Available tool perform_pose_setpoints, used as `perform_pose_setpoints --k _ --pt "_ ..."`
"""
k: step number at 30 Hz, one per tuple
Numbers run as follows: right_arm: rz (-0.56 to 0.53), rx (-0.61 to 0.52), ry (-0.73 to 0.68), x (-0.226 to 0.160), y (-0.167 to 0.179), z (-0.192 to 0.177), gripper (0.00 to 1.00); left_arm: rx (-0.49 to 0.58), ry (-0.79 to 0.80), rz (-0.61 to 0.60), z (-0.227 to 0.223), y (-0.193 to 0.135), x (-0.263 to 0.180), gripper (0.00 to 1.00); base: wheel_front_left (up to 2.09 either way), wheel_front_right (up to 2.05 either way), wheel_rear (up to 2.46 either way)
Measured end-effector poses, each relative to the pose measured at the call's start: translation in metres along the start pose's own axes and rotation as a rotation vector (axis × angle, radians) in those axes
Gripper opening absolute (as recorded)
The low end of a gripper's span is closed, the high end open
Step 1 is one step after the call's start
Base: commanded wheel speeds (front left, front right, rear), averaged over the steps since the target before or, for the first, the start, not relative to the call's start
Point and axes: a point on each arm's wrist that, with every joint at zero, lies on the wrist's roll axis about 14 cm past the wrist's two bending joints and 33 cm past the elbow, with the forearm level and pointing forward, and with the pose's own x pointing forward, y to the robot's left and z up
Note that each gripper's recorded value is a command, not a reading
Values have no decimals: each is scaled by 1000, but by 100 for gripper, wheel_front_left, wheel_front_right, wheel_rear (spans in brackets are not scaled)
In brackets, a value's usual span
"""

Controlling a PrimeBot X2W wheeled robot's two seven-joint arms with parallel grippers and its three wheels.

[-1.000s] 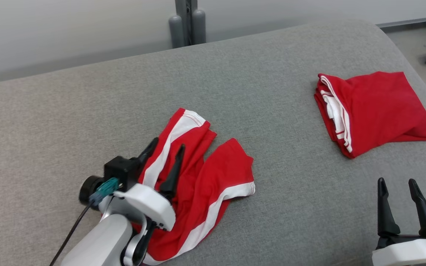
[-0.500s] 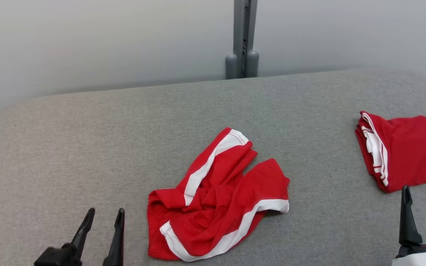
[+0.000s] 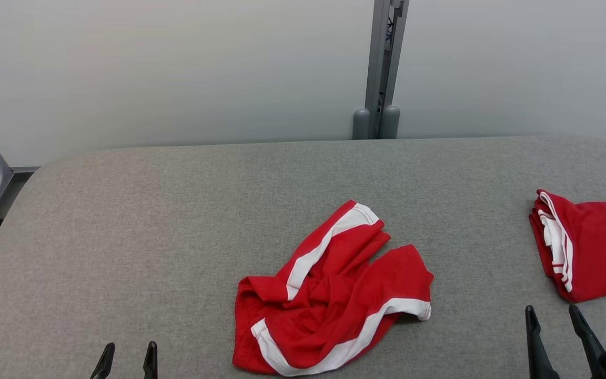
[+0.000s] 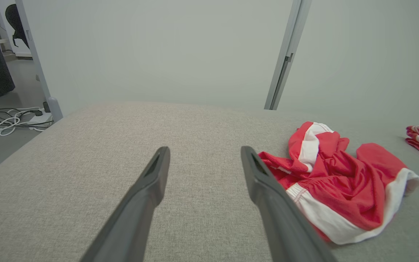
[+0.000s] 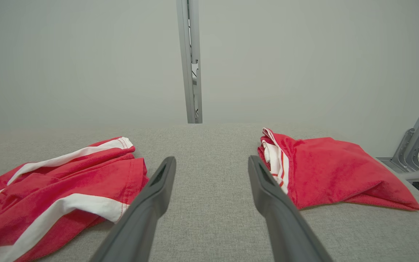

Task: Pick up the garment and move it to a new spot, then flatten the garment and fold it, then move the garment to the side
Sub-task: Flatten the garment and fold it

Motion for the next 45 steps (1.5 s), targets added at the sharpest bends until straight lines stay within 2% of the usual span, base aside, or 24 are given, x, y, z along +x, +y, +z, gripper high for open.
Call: perform_pose_setpoints --k 19,22,26,32,40,45 --pt "15 4 2 -4 6 -1 100 11 -27 -35 3 -5 1 100 0 0 0" --pt "40 -18 -31 2 13 10 100 11 -39 -69 7 -16 7 100 0 0 0" --pt "115 -68 -63 17 31 21 100 -2 24 -187 -4 -50 19 100 0 0 0" --pt "309 -150 106 36 65 -25 100 -37 265 -392 -29 -107 45 100 0 0 0" --pt "473 -196 337 52 88 -88 100 -53 570 -491 -76 -118 59 100 0 0 0" --pt "504 -200 420 46 84 -114 100 -61 626 -500 -85 -113 63 100 0 0 0"
